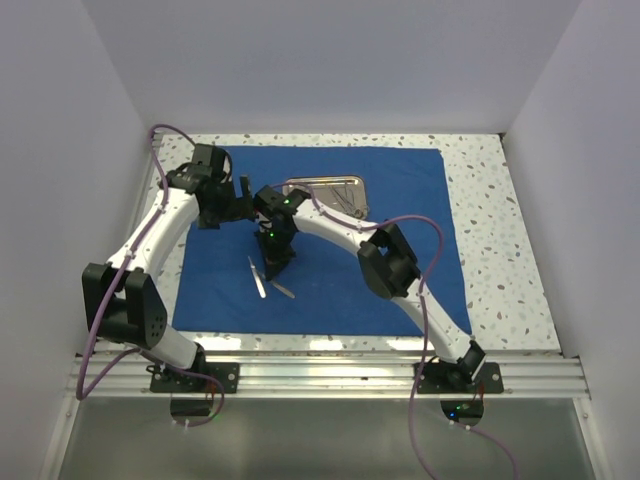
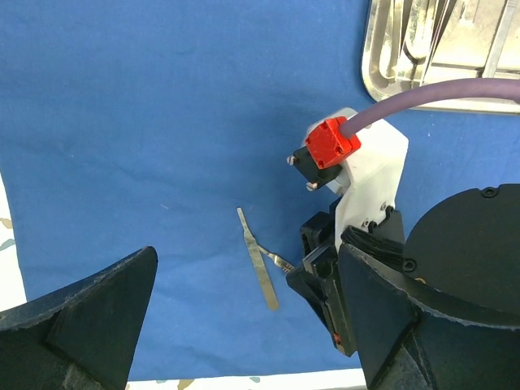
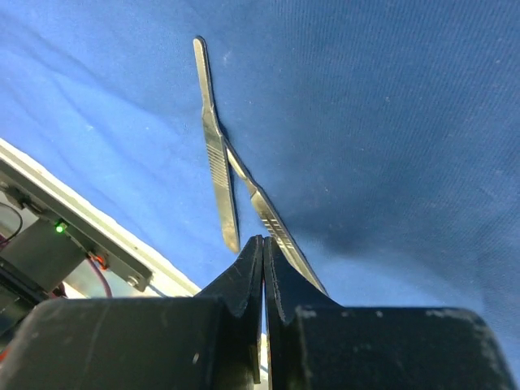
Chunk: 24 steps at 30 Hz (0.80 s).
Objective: Open and lay out the surgical kit
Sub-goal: Adjust the medical item in the surgical kit.
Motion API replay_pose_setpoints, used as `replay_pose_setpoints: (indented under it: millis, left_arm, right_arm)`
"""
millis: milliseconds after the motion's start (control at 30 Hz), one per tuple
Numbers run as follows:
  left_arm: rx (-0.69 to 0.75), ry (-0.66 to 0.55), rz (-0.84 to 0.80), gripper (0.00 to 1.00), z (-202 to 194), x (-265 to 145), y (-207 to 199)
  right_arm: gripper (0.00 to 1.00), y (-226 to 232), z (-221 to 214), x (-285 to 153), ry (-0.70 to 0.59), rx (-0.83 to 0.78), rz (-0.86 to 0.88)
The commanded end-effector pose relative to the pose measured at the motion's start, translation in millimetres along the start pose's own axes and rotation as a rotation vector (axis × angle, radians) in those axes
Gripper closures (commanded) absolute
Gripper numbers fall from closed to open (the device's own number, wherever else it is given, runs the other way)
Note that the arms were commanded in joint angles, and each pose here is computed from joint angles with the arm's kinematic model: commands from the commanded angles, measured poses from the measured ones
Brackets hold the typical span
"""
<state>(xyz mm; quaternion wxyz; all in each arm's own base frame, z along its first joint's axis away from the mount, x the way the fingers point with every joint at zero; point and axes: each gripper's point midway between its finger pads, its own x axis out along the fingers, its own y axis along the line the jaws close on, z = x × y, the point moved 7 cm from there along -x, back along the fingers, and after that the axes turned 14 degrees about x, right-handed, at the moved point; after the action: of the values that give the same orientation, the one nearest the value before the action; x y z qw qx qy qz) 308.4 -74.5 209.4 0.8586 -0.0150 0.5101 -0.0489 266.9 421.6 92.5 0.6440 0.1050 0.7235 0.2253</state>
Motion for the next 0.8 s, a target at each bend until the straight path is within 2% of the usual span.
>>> replay_pose_setpoints:
  millis: [0,233,400,767]
  left_arm:
    - [-0.01,-0.047,0.003,0.04,7,-12,1]
    - [-0.006,-0.058,0.048,0.04,15,-20,5]
    - [-0.026,-0.058,0.036,0.04,10,-19,4]
    - [-0.039,-0.067,0.01,0.04,13,-17,0]
  right_arm:
    - [1.0,4,0,-19,-0.021,-0.037,0.004]
    - [1.0,-47,-2,-49,-0.08,-0.039,-0.169]
    - [1.0,-75,-15,-52,-0.067,-0.071,-0.267]
    - [1.0,-63,-17,-35,-0.01,-0.056,-0.182]
